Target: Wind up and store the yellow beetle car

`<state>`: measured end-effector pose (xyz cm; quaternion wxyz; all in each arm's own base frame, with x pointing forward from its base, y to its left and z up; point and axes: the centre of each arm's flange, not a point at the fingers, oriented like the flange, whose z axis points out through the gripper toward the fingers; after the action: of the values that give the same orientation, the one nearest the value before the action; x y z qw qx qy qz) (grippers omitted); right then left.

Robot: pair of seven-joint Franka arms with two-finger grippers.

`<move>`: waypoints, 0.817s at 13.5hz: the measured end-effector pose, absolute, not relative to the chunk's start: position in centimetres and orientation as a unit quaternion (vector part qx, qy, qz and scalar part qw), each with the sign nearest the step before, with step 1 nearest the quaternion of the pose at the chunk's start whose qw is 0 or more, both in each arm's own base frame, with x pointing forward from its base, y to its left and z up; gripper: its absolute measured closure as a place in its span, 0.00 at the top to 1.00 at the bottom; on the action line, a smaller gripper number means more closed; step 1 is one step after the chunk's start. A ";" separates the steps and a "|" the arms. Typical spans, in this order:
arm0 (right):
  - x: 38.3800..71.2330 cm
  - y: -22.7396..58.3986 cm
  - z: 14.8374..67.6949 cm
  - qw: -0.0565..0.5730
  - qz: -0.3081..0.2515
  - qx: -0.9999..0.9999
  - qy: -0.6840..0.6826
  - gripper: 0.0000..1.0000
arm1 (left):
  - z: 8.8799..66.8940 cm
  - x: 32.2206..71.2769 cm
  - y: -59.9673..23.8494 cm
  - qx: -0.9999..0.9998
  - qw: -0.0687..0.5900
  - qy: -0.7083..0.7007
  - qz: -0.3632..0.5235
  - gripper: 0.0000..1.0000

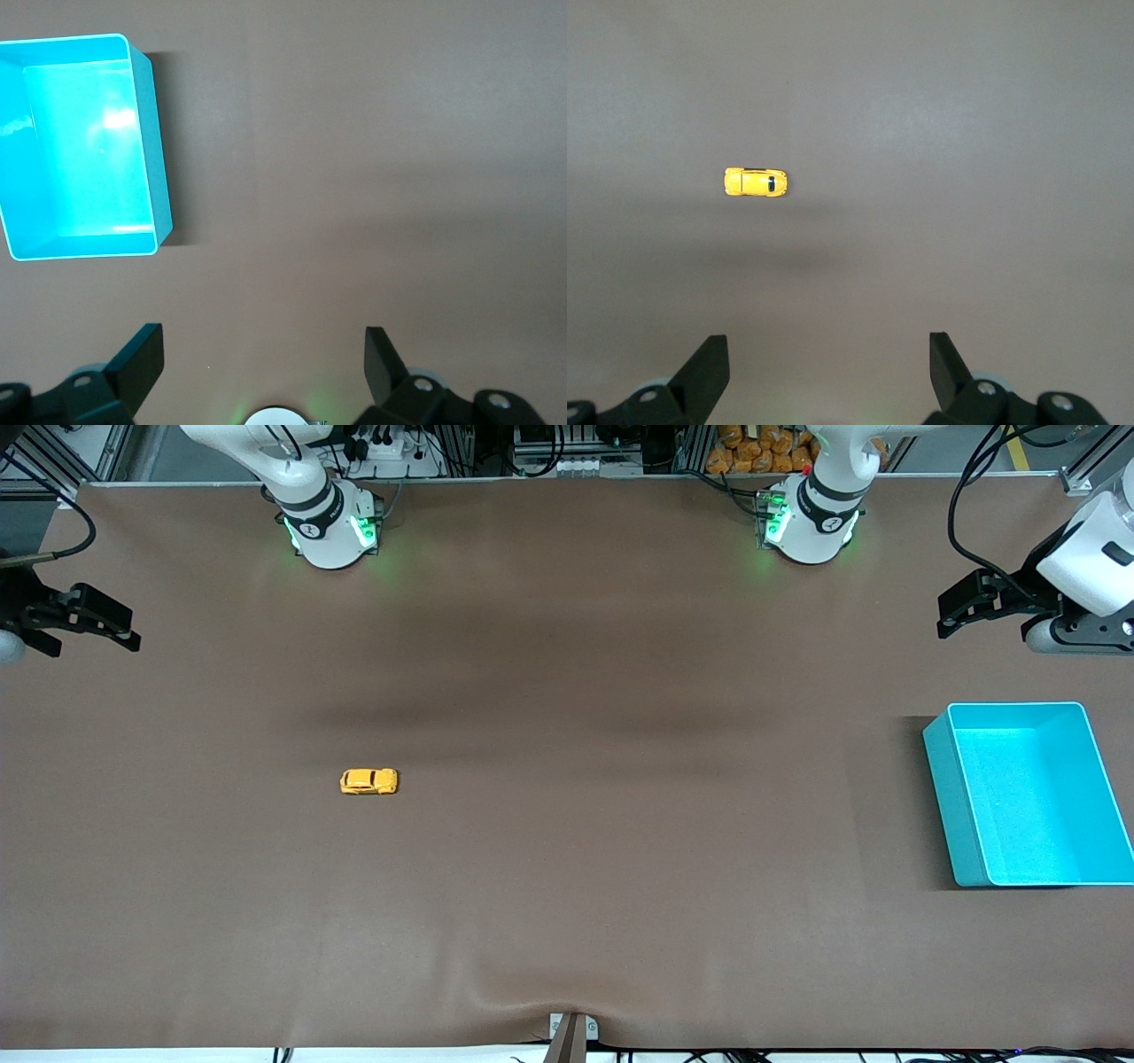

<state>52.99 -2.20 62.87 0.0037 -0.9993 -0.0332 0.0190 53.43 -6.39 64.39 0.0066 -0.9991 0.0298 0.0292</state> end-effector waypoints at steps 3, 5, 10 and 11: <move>53.0 -2.1 62.9 0.004 0.019 -0.999 -0.034 1.00 | 64.4 53.5 -6.0 -0.999 0.006 0.026 0.029 1.00; 53.0 -2.0 63.0 0.004 0.017 -0.999 -0.035 1.00 | 64.4 53.5 -6.0 -0.999 0.006 0.026 0.029 1.00; 53.1 -0.3 63.7 0.003 0.008 -0.999 -0.051 1.00 | 64.5 53.5 -6.0 -0.999 0.006 0.026 0.028 1.00; 53.1 0.1 63.9 0.003 0.006 -0.998 -0.055 1.00 | 64.5 53.5 -6.0 -0.999 0.006 0.026 0.028 1.00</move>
<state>53.13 0.06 63.88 0.0029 -0.9985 -0.0551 0.0062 53.48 -6.01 64.46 0.0064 -0.9992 0.0263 0.0284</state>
